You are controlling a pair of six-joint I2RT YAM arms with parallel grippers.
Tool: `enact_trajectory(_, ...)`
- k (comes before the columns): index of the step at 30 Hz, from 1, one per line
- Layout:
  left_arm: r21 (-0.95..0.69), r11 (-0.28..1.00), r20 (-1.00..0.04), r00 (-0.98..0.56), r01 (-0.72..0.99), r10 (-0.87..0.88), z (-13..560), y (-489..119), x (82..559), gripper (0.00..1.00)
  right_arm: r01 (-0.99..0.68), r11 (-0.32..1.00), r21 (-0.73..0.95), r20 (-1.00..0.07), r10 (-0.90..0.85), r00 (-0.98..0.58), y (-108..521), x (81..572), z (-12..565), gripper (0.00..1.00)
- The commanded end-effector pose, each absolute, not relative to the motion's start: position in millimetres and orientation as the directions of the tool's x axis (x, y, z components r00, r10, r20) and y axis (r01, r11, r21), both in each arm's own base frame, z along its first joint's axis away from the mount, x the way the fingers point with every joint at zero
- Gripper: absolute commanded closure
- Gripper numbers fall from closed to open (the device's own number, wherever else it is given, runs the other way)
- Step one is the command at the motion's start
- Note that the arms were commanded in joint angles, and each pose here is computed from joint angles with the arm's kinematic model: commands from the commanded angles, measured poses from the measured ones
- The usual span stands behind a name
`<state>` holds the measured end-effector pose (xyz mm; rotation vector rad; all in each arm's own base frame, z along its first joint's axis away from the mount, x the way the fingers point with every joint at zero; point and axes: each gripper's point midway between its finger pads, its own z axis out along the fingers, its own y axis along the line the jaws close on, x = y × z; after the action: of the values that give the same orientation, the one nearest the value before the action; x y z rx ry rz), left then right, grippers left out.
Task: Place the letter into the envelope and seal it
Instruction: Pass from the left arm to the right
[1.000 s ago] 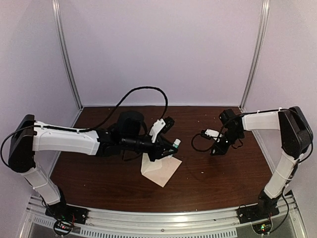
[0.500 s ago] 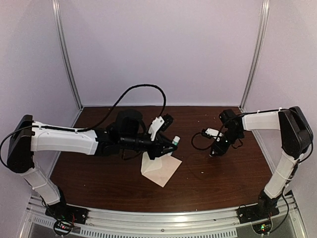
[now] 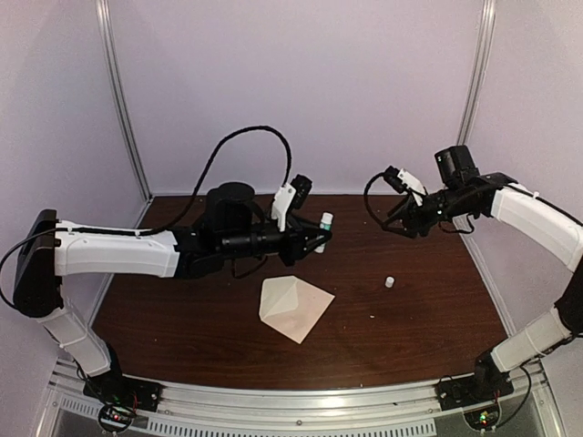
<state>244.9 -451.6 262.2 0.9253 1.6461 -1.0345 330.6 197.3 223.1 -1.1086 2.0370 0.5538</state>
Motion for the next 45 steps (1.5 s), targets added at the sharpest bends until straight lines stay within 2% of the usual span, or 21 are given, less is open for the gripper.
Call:
enact_trajectory(1,-0.261,0.410,-0.958,-0.181,0.874,-0.224,347.3,-442.4,270.6,1.00,-0.926,0.353,0.134,-0.868,-0.408,-0.281,246.3,306.7,281.5,0.52)
enact_trajectory(5,-0.317,0.411,-0.923,-0.179,0.855,-0.340,364.7,-435.7,276.8,1.00,-0.962,0.236,0.141,-0.896,-0.383,-0.226,280.3,287.0,308.2,0.53)
enact_trajectory(9,-0.336,0.356,-0.893,-0.175,0.872,-0.416,375.8,-433.8,271.5,1.00,-0.974,0.155,0.165,-0.906,-0.368,-0.212,305.7,273.6,317.1,0.52)
enact_trajectory(16,-0.341,0.254,-0.876,-0.208,0.905,-0.436,376.2,-442.5,258.9,1.00,-0.976,0.068,0.209,-0.921,-0.321,-0.219,332.2,264.3,332.7,0.50)
enact_trajectory(27,-0.351,0.228,-0.876,-0.232,0.908,-0.423,370.8,-448.7,257.8,1.00,-0.971,0.005,0.241,-0.930,-0.284,-0.232,338.2,256.6,348.3,0.51)
enact_trajectory(31,-0.359,0.210,-0.874,-0.248,0.910,-0.417,367.6,-452.6,256.8,1.00,-0.969,-0.003,0.248,-0.929,-0.283,-0.237,339.2,256.5,346.9,0.58)
enact_trajectory(37,-0.358,0.208,-0.873,-0.247,0.911,-0.420,367.4,-452.0,256.5,1.00,-0.965,-0.016,0.261,-0.928,-0.282,-0.246,340.7,255.1,344.2,0.81)
enact_trajectory(41,-0.350,0.209,-0.876,-0.240,0.913,-0.419,367.7,-451.8,255.8,1.00,-0.963,-0.012,0.268,-0.923,-0.288,-0.254,340.6,255.4,339.4,0.85)
enact_trajectory(42,-0.348,0.209,-0.876,-0.238,0.914,-0.419,368.0,-451.6,255.5,1.00,-0.962,-0.011,0.274,-0.921,-0.290,-0.259,340.4,255.0,337.7,0.84)
enact_trajectory(43,-0.348,0.209,-0.876,-0.237,0.914,-0.419,368.0,-451.3,255.7,1.00,-0.959,-0.014,0.284,-0.918,-0.293,-0.268,340.6,254.5,335.7,0.78)
enact_trajectory(45,-0.344,0.208,-0.878,-0.234,0.916,-0.418,367.9,-451.4,254.8,1.00,-0.955,-0.013,0.296,-0.913,-0.297,-0.279,341.2,254.4,333.1,0.62)
